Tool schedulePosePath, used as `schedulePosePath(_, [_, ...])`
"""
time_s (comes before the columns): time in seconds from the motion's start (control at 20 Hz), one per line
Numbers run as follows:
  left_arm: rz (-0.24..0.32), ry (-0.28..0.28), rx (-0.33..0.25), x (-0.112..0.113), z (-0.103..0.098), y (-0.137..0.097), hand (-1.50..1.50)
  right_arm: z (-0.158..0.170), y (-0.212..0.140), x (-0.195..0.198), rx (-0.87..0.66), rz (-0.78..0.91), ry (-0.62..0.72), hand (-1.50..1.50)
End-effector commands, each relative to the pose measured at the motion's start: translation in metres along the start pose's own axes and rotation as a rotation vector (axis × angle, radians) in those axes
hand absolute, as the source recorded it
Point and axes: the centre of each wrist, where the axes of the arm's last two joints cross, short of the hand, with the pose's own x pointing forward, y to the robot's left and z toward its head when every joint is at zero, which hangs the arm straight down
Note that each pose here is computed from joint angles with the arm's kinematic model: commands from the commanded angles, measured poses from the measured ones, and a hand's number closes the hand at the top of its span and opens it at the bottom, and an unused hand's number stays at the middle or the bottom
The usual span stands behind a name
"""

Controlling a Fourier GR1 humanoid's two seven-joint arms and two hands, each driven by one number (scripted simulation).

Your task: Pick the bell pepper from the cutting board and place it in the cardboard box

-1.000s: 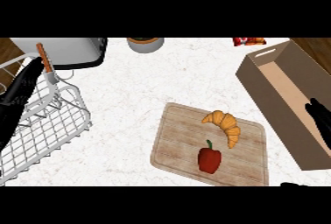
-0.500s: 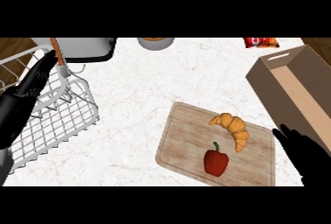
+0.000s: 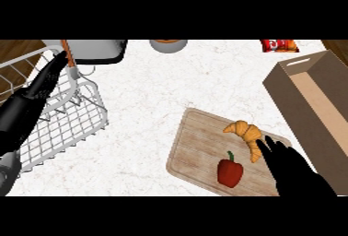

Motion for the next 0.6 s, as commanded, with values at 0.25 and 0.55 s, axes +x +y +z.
schedulePosePath(0.25, [0.089, 0.09, -0.061, -0.021, -0.005, -0.035, 0.0, -0.033, 0.027, 0.054, 0.049, 0.077, 0.147, -1.5])
schedulePosePath(0.55, [0.098, 0.11, -0.048, -0.03, 0.013, -0.026, 0.0, -0.043, 0.037, 0.076, 0.025, 0.11, 0.182, -1.5])
